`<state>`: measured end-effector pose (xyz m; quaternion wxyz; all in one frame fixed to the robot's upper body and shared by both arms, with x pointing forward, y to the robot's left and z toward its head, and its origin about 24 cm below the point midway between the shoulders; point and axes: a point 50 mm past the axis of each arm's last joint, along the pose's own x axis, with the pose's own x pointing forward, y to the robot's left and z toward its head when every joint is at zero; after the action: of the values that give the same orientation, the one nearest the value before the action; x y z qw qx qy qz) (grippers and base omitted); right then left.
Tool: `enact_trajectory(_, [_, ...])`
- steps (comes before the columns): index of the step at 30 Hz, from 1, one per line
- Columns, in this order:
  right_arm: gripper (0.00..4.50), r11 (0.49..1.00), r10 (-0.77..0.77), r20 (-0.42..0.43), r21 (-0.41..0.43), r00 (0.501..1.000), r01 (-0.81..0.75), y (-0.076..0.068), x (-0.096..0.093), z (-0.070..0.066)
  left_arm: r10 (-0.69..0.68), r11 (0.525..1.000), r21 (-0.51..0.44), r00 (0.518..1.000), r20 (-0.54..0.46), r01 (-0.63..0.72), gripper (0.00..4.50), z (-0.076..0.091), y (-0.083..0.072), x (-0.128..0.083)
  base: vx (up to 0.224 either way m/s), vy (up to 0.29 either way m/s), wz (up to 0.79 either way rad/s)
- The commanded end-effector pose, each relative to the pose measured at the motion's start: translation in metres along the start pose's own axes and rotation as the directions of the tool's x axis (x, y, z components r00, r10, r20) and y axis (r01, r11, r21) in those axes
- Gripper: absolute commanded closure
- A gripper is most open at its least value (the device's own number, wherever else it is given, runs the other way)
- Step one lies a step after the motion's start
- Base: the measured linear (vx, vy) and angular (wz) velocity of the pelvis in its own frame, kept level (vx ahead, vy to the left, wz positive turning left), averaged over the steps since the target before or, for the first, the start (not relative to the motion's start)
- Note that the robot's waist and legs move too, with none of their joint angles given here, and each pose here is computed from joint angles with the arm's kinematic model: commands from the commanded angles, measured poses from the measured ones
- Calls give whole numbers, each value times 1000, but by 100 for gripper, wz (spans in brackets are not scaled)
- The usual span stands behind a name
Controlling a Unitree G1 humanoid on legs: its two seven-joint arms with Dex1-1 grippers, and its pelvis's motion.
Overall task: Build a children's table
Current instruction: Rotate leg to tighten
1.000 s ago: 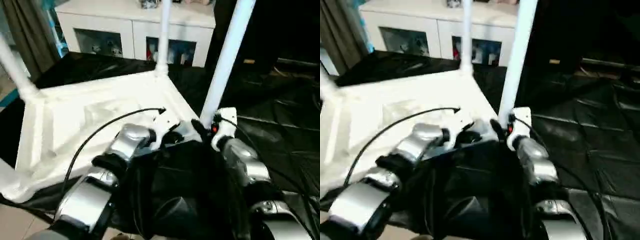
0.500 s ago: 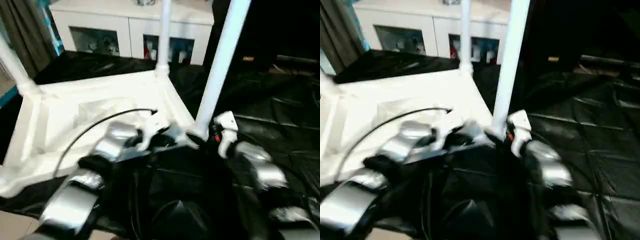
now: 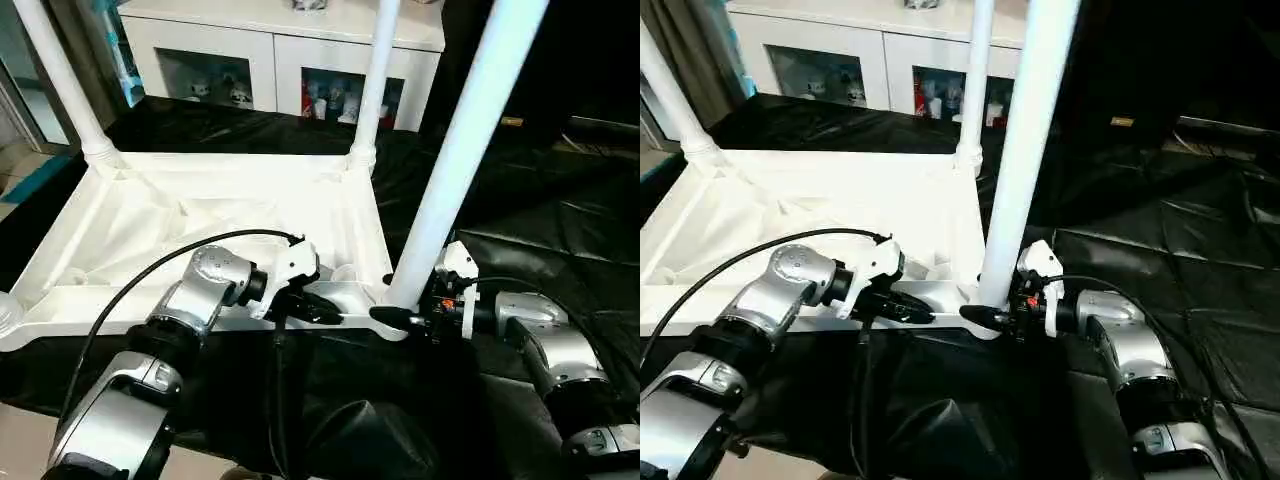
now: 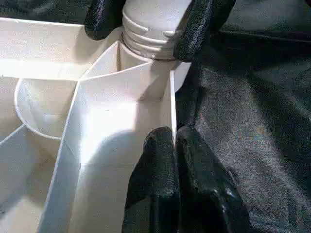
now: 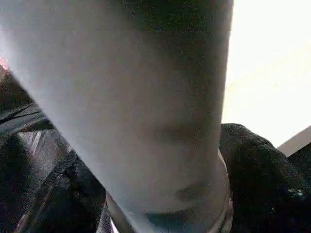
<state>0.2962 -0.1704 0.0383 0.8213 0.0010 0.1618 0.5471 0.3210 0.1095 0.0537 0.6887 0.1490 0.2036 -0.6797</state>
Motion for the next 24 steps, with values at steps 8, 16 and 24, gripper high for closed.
enact_trajectory(8, [173,997,-47,-7,57,999,47,5,14,-14,88,996,13,996,20,-88,450,11,7,10,0,0,0])
enact_trajectory(16, [178,845,-511,25,198,859,496,-8,55,-19,451,891,-81,891,53,-446,450,33,33,36,0,0,0])
enact_trajectory(24, [122,831,-540,77,205,838,517,0,87,-4,413,911,-62,906,96,-408,450,44,27,60,0,0,0])
